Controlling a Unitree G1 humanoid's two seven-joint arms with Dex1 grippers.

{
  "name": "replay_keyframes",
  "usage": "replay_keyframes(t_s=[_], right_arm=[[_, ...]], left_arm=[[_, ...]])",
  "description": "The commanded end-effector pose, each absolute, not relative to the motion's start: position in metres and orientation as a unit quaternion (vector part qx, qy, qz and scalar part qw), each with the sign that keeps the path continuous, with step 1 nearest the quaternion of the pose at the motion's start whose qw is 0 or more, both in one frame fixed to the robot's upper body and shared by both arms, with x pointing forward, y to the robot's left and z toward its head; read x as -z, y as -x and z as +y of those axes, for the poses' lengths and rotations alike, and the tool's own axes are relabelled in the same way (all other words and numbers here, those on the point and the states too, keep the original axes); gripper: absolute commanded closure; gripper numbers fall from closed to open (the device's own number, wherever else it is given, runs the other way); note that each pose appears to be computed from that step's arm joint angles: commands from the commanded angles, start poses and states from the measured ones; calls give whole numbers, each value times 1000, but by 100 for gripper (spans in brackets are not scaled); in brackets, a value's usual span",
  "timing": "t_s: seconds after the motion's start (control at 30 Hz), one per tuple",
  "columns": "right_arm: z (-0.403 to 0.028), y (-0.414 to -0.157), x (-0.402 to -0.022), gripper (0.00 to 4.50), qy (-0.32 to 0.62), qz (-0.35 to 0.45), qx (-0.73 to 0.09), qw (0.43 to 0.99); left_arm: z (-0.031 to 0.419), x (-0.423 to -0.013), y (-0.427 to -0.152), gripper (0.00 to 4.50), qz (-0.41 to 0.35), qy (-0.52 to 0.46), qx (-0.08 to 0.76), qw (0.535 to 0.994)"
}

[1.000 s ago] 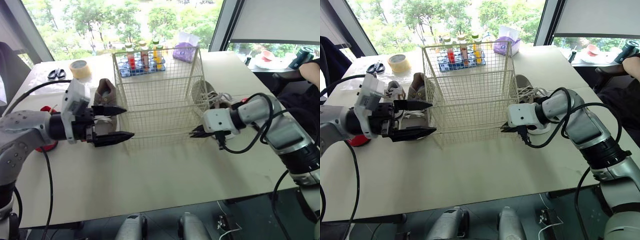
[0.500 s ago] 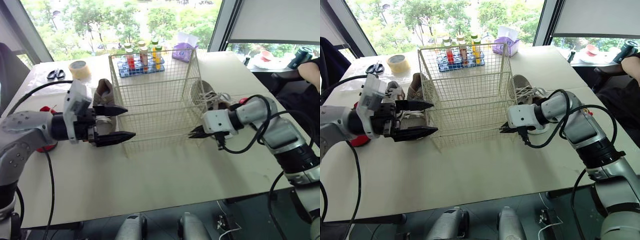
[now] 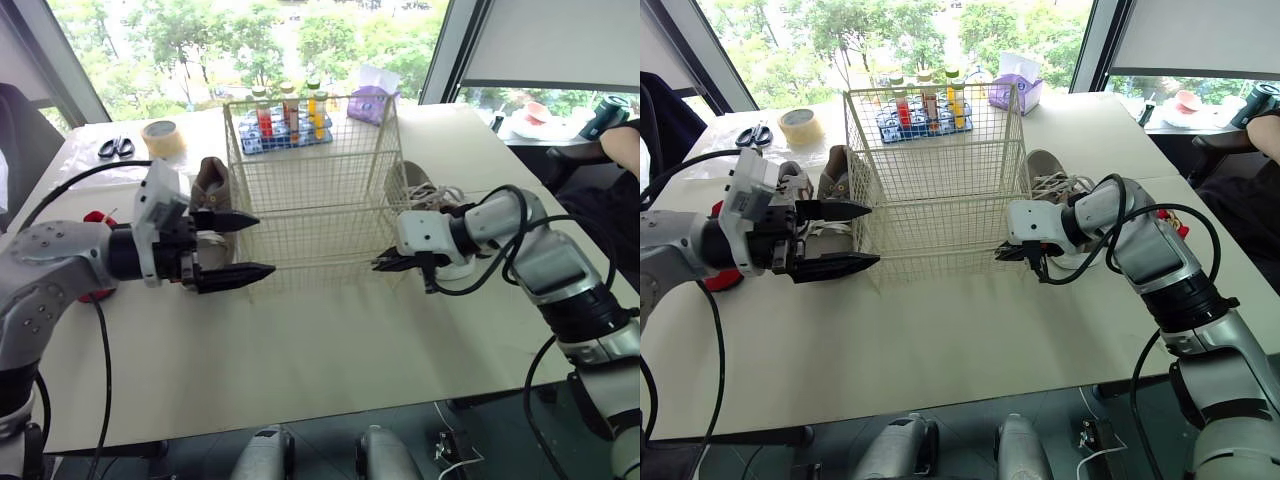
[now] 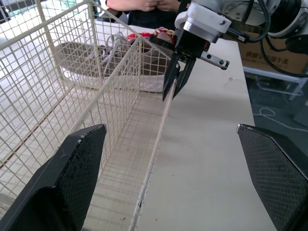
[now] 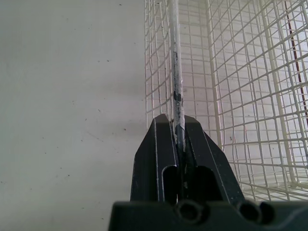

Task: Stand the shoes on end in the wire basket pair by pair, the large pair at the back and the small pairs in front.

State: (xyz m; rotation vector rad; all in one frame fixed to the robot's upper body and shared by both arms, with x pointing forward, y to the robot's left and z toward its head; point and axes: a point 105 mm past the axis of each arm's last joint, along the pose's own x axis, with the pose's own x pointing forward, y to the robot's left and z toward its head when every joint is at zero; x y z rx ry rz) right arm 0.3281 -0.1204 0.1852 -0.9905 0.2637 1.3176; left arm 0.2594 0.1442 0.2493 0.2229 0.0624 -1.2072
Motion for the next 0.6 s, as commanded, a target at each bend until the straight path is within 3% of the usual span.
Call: replay_keyframes(t_s=[0.03,0.1,0.13,0.2,0.43,0.6], right_arm=[[-118,-328,-201,446,463,86,-572,671],[-118,-329,-202,446,469,83,-569,670],[-119,-330,-202,399,471,82,-567,671],[-121,-330,-205,356,471,81,-565,672],[-120,-313,-245,8,454,34,-566,687],[-133,-300,-316,2,359,-53,-504,784]], left_arm=[[142,-258,-259,0,7,-119,566,816],[142,-258,-259,0,6,-119,567,815],[142,-258,-259,0,5,-119,568,814],[141,-258,-260,0,5,-118,569,814],[141,-259,-259,0,3,-117,570,813],[139,-258,-258,0,1,-117,573,811]])
